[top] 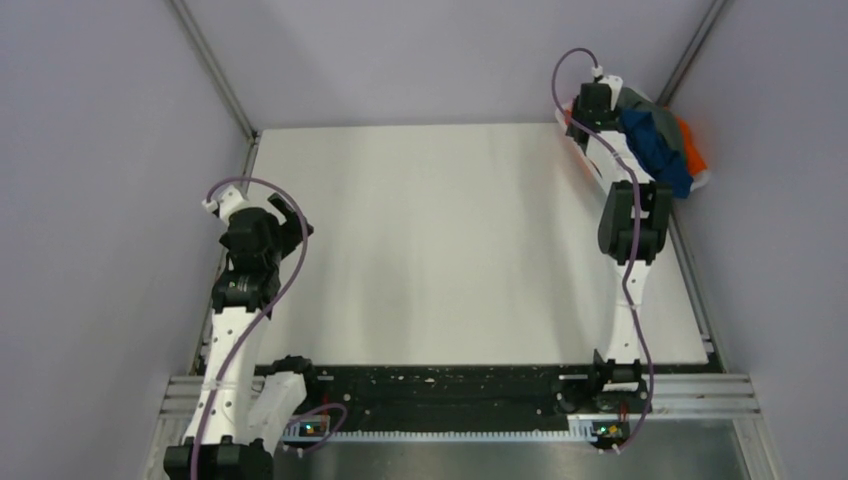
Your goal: Fold and stack the t-shirts
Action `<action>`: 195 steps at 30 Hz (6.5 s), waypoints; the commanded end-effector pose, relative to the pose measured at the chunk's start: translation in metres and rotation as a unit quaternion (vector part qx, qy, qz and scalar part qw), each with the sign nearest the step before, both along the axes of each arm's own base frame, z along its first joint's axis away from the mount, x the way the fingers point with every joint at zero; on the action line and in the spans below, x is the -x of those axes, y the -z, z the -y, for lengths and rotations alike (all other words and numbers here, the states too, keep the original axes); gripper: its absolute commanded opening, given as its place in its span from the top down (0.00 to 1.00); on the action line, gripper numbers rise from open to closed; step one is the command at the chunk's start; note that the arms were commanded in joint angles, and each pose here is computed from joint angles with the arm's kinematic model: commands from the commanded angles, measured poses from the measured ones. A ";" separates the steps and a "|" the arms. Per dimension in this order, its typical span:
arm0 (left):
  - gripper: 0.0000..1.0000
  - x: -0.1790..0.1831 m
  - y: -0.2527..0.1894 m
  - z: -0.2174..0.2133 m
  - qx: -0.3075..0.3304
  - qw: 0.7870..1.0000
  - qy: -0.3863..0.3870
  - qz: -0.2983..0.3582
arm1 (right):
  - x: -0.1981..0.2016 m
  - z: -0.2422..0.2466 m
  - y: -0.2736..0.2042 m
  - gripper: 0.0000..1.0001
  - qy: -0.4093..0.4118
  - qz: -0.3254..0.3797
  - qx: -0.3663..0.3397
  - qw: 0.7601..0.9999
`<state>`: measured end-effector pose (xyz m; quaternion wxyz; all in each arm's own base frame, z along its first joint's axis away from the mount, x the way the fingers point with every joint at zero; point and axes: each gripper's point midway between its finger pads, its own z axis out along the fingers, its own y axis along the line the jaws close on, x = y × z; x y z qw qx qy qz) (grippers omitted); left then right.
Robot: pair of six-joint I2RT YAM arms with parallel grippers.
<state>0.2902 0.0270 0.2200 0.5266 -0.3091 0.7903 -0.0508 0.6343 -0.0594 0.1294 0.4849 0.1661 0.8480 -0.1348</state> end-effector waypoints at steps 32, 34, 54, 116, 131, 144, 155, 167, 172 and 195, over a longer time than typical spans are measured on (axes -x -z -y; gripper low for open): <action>0.01 0.020 -0.038 0.024 0.030 0.996 0.055 0.059 | 0.146 -0.129 -0.430 1.00 -0.295 0.367 -0.118 0.875; 0.01 0.023 -0.038 0.024 0.032 0.996 0.055 0.059 | 0.156 -0.137 -0.446 1.00 -0.302 0.385 -0.120 0.864; 0.01 0.024 -0.029 0.016 0.024 0.999 0.033 0.032 | 0.112 0.062 -0.409 1.00 0.064 0.357 0.020 0.932; 0.01 0.023 -0.007 0.032 0.055 0.996 0.064 0.020 | 0.166 -0.251 0.029 0.11 -0.355 -0.100 -0.018 0.929; 0.01 0.017 0.000 0.036 0.068 0.995 0.071 0.015 | 0.253 -0.380 -0.080 1.00 -0.506 0.021 -0.069 0.859; 0.01 0.003 0.006 0.048 0.093 0.991 0.098 0.011 | 0.445 -0.514 -0.078 1.00 -0.843 -0.050 -0.177 0.505; 0.01 -0.001 0.017 0.050 0.102 0.990 0.098 -0.007 | 0.485 -0.547 -0.236 1.00 -0.873 0.115 -0.221 0.420; 0.01 0.008 0.019 0.041 0.083 0.993 0.078 -0.016 | 0.362 -0.487 -0.121 0.89 -0.677 0.028 -0.163 0.717; 0.01 0.009 0.025 0.041 0.088 0.992 0.076 -0.039 | 0.281 -0.408 -0.091 0.02 -0.521 -0.010 -0.127 0.844; 0.01 0.043 0.121 0.075 0.169 0.956 0.111 -0.211 | 0.126 -0.248 0.127 0.31 -0.289 -0.197 -0.091 0.932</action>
